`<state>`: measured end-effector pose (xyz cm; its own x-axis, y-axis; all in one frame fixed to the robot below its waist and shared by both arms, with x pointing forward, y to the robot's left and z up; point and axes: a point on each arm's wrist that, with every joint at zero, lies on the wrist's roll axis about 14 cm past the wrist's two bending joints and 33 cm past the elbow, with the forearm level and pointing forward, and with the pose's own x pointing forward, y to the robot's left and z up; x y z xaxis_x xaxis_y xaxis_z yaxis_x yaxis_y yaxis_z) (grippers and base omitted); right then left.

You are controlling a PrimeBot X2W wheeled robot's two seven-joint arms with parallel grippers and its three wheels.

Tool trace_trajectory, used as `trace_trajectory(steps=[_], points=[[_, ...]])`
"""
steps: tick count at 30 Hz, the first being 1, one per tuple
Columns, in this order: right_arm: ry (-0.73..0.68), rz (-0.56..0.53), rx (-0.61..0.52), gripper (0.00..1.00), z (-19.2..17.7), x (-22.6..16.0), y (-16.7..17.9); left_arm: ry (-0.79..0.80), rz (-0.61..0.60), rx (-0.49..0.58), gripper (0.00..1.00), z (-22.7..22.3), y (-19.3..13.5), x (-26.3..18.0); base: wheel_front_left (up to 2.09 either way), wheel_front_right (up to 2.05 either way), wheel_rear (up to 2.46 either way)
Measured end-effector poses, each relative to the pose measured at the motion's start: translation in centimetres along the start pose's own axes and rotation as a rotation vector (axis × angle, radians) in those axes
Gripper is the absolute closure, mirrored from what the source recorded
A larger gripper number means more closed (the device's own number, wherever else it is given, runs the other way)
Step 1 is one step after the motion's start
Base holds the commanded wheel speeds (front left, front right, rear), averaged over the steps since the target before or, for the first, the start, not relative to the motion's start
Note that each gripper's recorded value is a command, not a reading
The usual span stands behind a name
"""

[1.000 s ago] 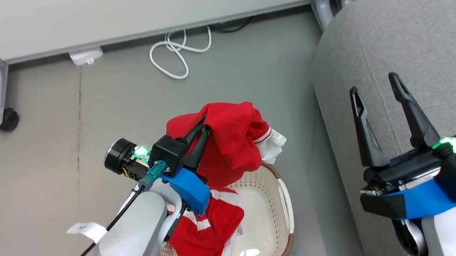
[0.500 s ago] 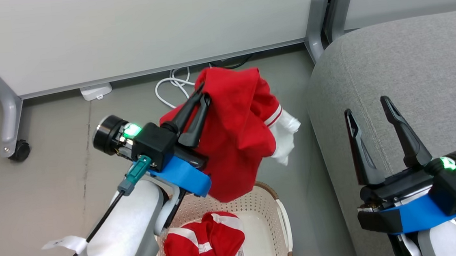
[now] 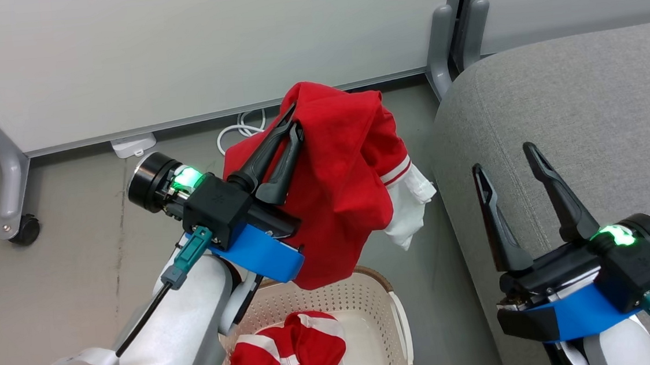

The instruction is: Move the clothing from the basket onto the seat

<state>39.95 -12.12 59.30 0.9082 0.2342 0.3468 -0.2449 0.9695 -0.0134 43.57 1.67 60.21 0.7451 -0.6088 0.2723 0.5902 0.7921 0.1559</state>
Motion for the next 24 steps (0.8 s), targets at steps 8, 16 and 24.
trace_trajectory(steps=[8,16,24], points=[[0.007,0.137,-0.042,0.00,-0.5,1.6,2.2,0.005,-0.010,-0.012,1.00,-0.3,-0.5,-0.3,0.00,0.00,0.00],[0.054,0.282,-0.067,0.00,-2.4,3.1,4.7,0.011,-0.032,-0.021,1.00,-0.5,-1.6,-0.6,0.00,0.00,0.00],[0.121,0.379,-0.088,0.00,-4.8,4.0,6.5,0.014,-0.041,-0.024,1.00,-0.6,-2.1,-0.8,0.00,0.00,0.00]])
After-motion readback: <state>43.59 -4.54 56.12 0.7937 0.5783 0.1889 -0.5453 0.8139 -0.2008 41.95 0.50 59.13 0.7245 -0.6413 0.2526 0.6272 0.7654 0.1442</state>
